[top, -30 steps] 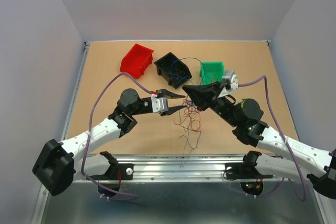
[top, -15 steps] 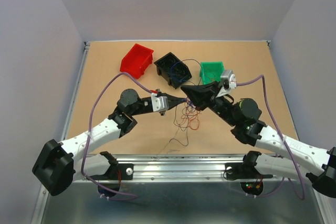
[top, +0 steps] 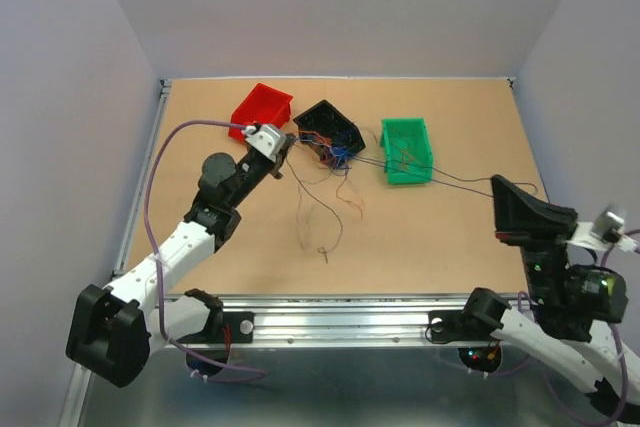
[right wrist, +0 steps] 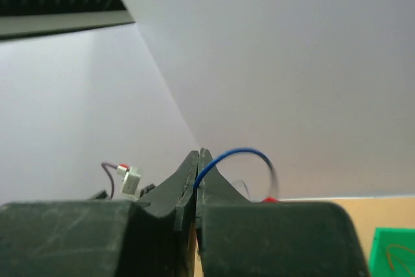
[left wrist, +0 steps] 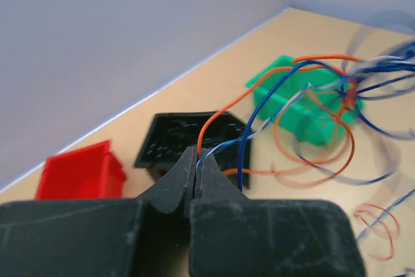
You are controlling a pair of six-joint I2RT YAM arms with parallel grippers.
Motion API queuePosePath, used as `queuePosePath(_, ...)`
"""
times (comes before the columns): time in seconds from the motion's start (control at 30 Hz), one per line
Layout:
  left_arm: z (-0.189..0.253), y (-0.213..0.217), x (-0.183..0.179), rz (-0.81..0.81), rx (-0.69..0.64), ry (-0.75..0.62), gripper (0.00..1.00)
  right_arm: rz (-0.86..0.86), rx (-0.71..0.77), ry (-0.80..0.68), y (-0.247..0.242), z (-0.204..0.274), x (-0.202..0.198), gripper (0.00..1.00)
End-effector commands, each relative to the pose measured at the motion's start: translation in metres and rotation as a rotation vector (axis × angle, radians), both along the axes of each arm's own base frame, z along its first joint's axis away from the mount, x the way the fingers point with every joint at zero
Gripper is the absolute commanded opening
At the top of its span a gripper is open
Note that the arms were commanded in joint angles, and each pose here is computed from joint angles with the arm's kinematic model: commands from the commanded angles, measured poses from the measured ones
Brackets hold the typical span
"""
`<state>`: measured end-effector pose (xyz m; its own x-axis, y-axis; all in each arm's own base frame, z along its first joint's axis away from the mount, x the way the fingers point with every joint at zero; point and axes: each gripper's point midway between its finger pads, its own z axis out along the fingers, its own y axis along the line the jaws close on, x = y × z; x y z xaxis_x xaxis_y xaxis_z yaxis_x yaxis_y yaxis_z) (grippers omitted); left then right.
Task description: Untangle the cables
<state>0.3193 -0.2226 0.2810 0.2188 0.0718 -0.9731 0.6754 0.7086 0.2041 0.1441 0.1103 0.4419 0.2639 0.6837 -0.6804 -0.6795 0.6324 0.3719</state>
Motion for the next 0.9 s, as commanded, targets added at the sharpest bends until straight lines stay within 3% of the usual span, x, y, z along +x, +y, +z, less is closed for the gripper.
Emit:
queuePosePath(0.0, 0.055, 0.062, 0.025, 0.293, -0.166, -0.043, 0.0, -0.185, 0.106, 0.108, -0.067, -0.023, -0.001, 0.01)
queuePosePath(0.03, 0.059, 0.079, 0.028, 0.362, -0.202, -0.042, 0.0, -0.206, 0.064, 0.169, -0.061, -0.032, 0.009, 0.01)
queuePosePath(0.3, 0.077, 0.099, 0.016, 0.395, -0.24, -0.087, 0.0, -0.229, 0.008, 0.196, -0.041, -0.038, 0.026, 0.01)
queuePosePath(0.53, 0.086, 0.042, -0.041, -0.029, -0.161, -0.168, 0.0, -0.205, -0.107, 0.223, -0.008, -0.041, 0.041, 0.02)
queuePosePath(0.73, 0.086, 0.029, -0.06, -0.146, -0.138, -0.184, 0.0, -0.241, -0.327, 0.338, 0.045, -0.07, 0.084, 0.09)
queuePosePath(0.83, 0.084, 0.027, -0.064, -0.167, -0.133, -0.184, 0.0, -0.232, -0.381, 0.359, 0.063, -0.072, 0.094, 0.21)
queuePosePath(0.87, 0.085, 0.025, -0.066, -0.178, -0.133, -0.186, 0.0, -0.222, -0.427, 0.382, 0.075, -0.083, 0.1, 0.3)
